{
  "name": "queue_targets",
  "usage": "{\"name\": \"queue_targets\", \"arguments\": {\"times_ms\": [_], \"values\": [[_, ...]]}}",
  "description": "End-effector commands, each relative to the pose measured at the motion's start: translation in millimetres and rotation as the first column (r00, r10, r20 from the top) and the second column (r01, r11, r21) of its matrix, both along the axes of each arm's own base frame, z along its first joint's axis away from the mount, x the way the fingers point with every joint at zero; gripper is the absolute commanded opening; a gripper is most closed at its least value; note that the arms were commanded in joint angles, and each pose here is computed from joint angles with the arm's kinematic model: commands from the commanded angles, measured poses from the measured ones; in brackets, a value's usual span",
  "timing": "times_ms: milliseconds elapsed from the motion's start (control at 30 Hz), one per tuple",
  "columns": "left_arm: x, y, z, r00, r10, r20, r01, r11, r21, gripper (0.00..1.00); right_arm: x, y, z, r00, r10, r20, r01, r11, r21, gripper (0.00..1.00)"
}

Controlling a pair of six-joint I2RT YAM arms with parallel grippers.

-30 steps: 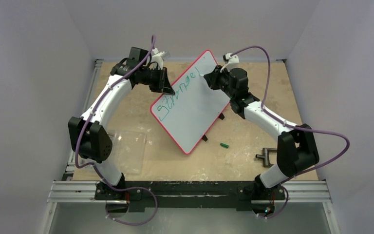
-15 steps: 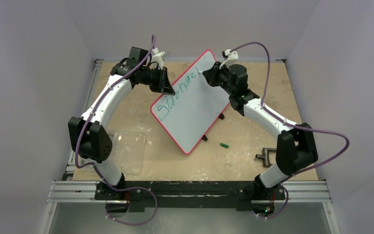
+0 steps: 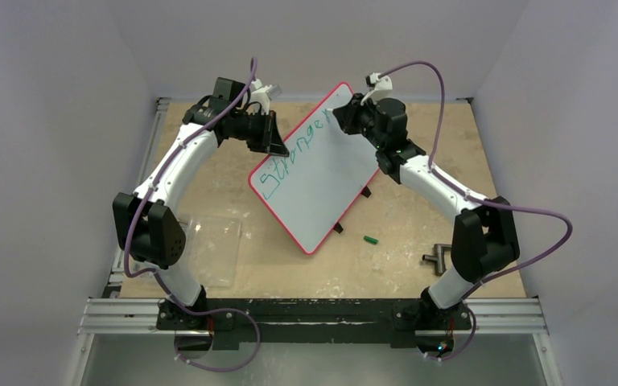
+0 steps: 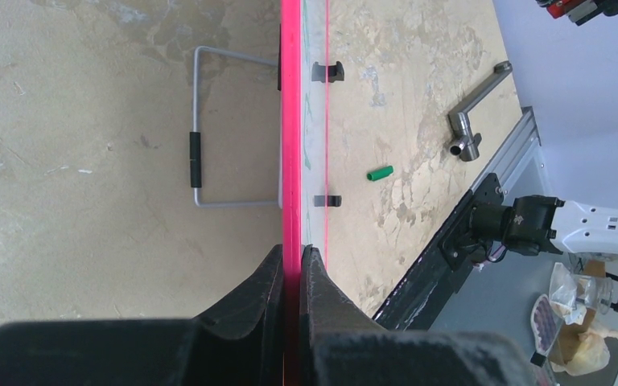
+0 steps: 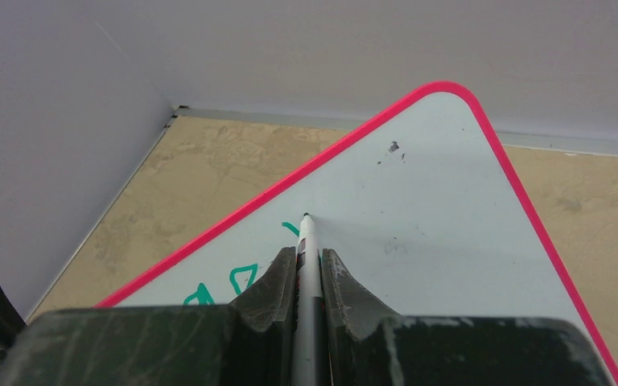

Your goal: Write a sentence on the whiteboard

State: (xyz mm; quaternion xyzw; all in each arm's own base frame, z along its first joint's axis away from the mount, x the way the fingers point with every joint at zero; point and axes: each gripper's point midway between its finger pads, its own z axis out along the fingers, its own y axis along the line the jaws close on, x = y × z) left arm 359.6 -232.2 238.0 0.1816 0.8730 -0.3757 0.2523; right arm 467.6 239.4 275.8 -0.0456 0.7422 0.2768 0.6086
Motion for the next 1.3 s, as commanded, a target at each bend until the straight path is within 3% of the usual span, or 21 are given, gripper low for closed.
{"name": "queue_targets", "arguments": {"times_ms": [0,233,700,1267], "values": [[-6.0,-3.0,9.4,0.995,-0.056,0.078,0.055,0.998,0.012,0.00,9.5,-1.5,19.4,0.999,-0.024,0.028,0.024,1.000,0.017,0.00],[-5.8,-2.8,9.9,0.995,-0.055,0.079,0.054,0.998,0.012,0.00,8.0,-12.8,36.9,0.997,-0.053,0.050,0.053,0.999,0.013,0.00],[-7.0,-1.7,10.8,0.995,-0.054,0.083,0.053,0.999,0.015,0.00,-42.2,-36.6,77.6,0.991,-0.067,0.117,0.062,0.997,0.046,0.00],[-23.9,-10.9,31.9,0.995,-0.056,0.086,0.059,0.998,-0.035,0.00,-103.6,-44.4,51.2,0.998,0.020,0.065,-0.024,0.997,0.069,0.00]]}}
